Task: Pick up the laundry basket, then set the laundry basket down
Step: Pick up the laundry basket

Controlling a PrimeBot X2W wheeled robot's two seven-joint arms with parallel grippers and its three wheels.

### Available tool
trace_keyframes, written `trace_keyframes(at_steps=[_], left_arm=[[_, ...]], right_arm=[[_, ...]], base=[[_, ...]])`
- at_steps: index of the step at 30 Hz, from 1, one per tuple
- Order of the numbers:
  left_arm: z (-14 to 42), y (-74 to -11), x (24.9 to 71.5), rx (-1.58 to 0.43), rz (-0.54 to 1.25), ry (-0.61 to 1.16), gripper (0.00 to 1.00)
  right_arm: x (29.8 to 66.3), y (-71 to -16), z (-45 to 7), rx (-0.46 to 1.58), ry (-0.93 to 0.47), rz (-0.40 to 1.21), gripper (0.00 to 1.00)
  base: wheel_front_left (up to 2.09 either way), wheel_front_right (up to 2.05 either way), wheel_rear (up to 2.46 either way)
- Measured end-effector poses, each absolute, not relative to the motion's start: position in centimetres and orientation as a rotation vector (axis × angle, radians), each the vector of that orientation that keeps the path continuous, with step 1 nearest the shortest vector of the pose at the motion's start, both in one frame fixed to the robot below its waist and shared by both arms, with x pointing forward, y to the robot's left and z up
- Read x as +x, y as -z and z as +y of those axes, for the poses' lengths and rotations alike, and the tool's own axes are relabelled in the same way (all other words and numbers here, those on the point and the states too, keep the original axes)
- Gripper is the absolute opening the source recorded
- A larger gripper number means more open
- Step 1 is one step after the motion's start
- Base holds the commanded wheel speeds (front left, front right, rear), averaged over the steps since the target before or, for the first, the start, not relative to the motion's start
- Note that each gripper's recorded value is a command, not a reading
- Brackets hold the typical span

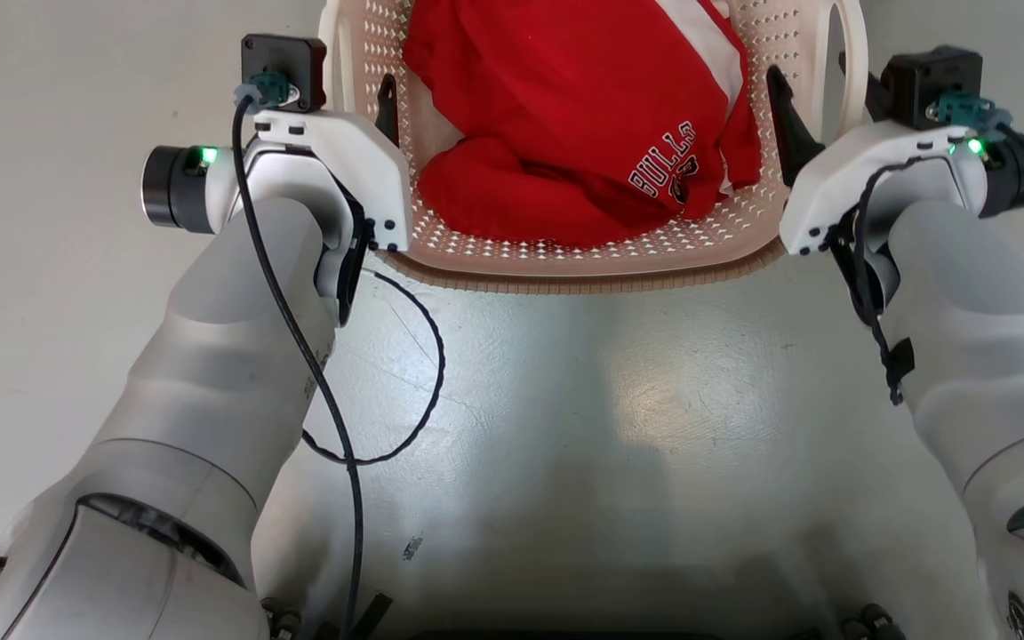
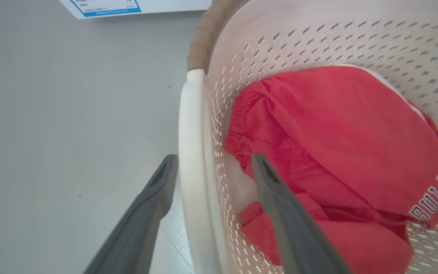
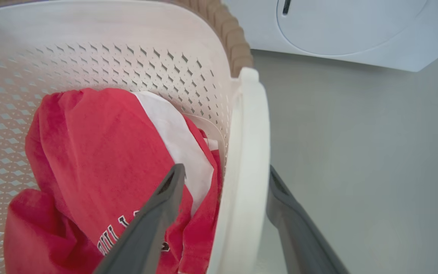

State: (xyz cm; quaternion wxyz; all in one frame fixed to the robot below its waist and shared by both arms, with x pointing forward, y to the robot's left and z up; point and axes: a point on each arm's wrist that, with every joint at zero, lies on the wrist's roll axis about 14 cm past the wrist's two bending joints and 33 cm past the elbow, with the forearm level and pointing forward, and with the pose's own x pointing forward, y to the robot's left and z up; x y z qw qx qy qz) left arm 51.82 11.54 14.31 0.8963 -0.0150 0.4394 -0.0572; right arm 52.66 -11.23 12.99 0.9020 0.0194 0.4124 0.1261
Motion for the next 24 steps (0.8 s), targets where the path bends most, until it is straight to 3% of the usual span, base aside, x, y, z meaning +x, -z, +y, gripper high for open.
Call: trace_keyframes(at_steps=[19, 24], left_arm=[[10.67, -13.79, 51.74, -0.017, 0.925, 0.150, 1.00], [10.61, -13.52, 51.52, -0.017, 0.934, 0.152, 1.00]], right_arm=[[52.37, -12.84, -11.19, 0.054, -0.258, 0.877, 1.00], [52.12, -12.55, -11.02, 0.063, -0.258, 0.889, 0.93]], base=[[0.00, 0.00, 0.00], [0.00, 0.00, 0.00]])
